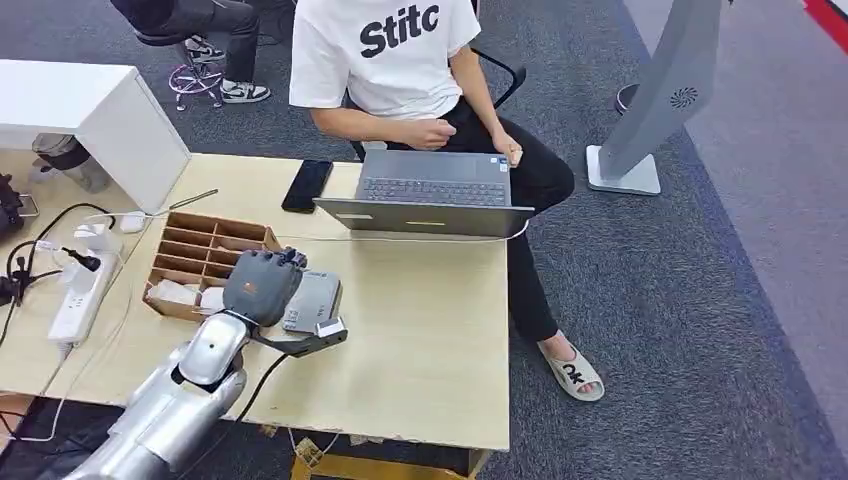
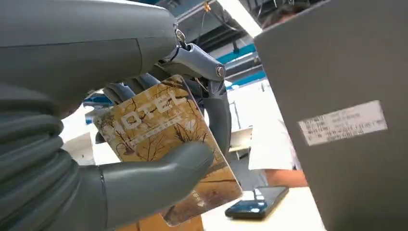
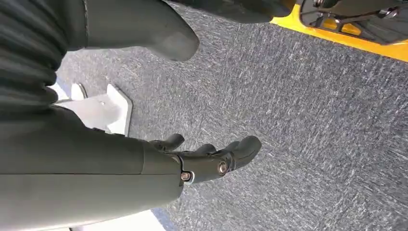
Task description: Pass the card to the sensor for recognition and then transmit it.
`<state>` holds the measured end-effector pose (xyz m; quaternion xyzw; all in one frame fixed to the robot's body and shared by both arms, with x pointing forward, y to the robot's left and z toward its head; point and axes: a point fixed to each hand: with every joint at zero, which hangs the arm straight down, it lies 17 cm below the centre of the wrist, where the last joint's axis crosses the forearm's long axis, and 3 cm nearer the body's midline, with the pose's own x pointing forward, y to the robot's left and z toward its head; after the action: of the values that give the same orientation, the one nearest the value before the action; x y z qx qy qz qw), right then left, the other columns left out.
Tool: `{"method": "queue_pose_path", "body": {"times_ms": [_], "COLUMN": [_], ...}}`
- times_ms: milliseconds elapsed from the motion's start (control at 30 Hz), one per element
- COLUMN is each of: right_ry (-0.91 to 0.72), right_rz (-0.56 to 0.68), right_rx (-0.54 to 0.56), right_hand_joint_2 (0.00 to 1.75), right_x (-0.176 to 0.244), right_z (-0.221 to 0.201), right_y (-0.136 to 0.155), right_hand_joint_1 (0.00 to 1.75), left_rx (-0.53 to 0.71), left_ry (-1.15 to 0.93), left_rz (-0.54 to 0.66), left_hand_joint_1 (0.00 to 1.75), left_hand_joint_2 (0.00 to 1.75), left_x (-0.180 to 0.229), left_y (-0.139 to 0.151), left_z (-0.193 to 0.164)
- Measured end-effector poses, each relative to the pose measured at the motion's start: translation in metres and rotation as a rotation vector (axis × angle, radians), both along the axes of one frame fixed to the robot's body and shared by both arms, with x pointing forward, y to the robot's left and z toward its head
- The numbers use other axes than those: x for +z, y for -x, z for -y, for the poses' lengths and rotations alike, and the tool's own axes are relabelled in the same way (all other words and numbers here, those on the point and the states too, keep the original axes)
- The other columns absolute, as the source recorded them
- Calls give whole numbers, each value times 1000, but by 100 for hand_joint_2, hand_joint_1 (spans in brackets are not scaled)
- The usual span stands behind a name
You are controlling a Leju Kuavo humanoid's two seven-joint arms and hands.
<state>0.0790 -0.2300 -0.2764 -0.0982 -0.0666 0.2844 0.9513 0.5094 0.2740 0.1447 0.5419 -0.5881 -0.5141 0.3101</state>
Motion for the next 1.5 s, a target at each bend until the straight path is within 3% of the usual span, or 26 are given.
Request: {"method": "queue_pose_path", "body": {"times_ms": [367,700,1067,1500], "right_ry": [0,2,-6,-8], "right_rz": [6,0,-6,-15], "right_rx": [11,11,13,14], "right_hand_joint_2": [175,175,175,175], "right_x": [0,0,-1,-1], "right_z": [0,0,-1,-1], "right_y": [-3,0,5,7], "right_hand_joint_1": [0,0,0,0], "left_rx": [-4,48,111,125], "left_ry": [60,68,23,30], "left_rz": [-107,-247,-263,-200], "left_hand_joint_1": [175,175,175,175], "left_hand_joint_2": [175,175,175,175], "left_x": [-37,-75,-79,-64], "left_y": [-9,-7,-9,-12], "left_z": [20,10,-15,-31]}}
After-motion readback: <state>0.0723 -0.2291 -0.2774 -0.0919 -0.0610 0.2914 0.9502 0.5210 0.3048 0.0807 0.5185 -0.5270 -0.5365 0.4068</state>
